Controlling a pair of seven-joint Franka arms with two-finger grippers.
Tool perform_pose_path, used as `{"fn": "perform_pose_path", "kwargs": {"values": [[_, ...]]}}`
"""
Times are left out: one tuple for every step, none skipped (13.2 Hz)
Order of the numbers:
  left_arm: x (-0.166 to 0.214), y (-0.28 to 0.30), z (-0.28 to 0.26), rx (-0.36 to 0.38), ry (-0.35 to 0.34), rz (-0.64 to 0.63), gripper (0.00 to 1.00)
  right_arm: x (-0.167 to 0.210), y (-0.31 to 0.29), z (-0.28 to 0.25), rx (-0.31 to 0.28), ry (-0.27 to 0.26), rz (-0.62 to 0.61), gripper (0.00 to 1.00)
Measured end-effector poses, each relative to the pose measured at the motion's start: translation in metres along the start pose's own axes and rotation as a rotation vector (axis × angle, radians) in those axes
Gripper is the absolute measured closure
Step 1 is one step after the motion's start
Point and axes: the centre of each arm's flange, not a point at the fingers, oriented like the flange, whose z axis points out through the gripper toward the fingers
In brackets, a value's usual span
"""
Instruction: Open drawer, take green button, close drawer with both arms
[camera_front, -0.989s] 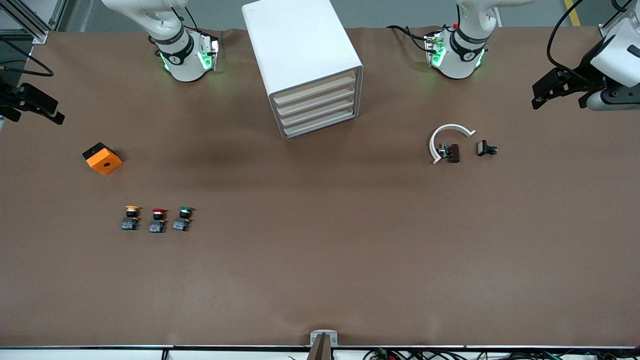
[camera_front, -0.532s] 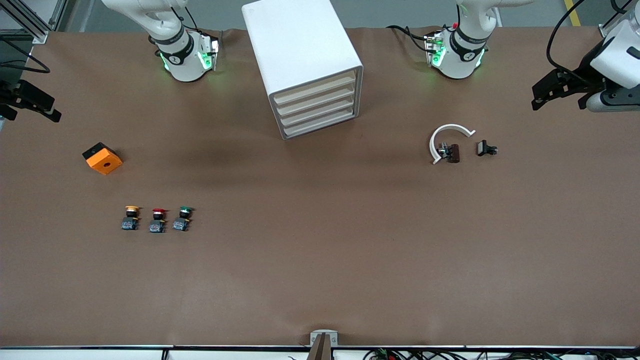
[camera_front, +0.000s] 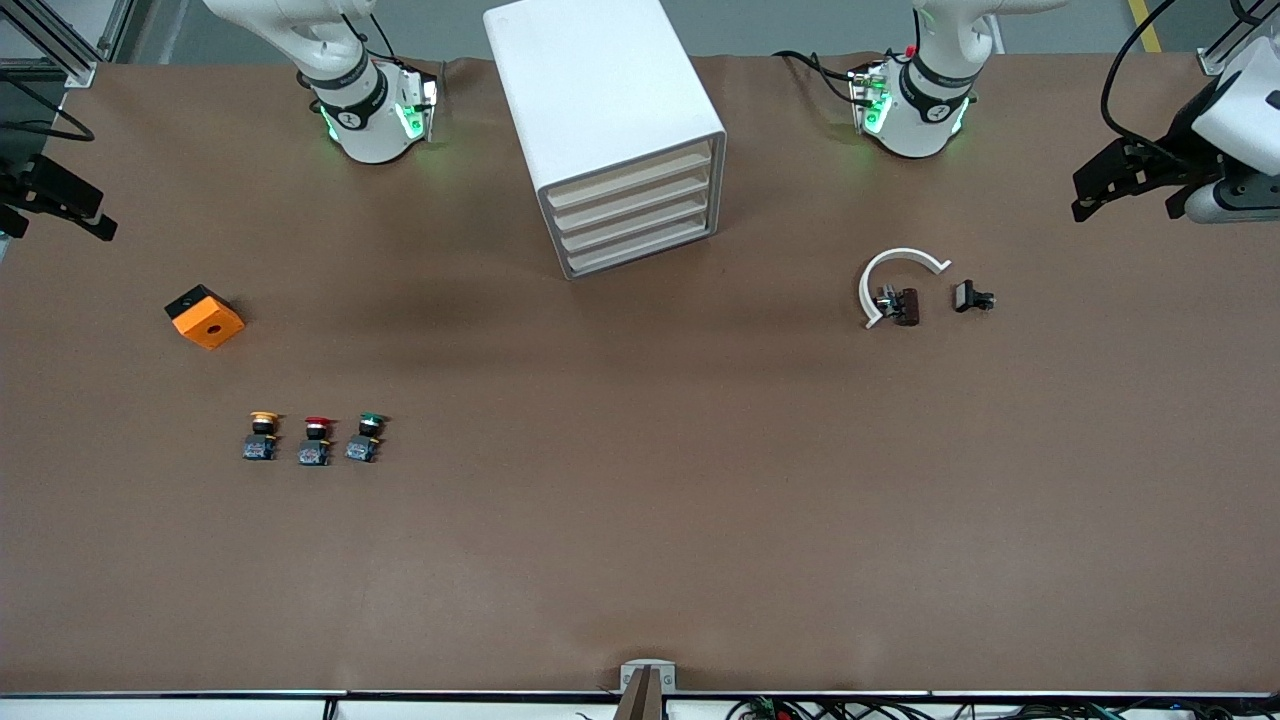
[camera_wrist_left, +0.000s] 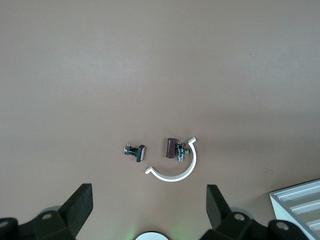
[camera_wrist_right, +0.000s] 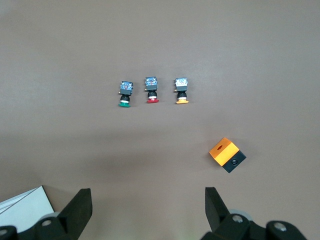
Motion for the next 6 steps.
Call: {"fn": "perform_pose_path", "kwargs": {"values": [[0.0, 0.0, 0.0001, 0.0, -0.002, 0.0, 0.0, -0.0001, 0.0019, -0.0001, 0.0, 0.0, 0.0, 0.0], [0.0001, 0.0, 0.0003, 0.0, -0.004, 0.0, 0.0, -0.0004, 0.003, -0.0001, 0.0, 0.0, -0.001, 0.0], [0.0002, -0.0001, 0.0004, 0.001, -0.005, 0.0, 0.0, -0.0016, 0.0035, 0.0004, 0.0, -0.001, -0.002, 0.0], [0.0003, -0.0001, 0.0003, 0.001, -0.005, 0.0, 0.0, -0.0038, 0.0037, 0.0016, 0.001, -0.003, -0.003, 0.0], [0.0003, -0.0002, 0.0001, 0.001, -0.005, 0.0, 0.0, -0.0065, 0.0039, 0.0023, 0.002, 0.0, -0.004, 0.0], [0.0004, -0.0002, -0.0001, 0.001, -0.005, 0.0, 0.0, -0.0091, 0.004, 0.0025, 0.003, 0.002, -0.004, 0.0]]}}
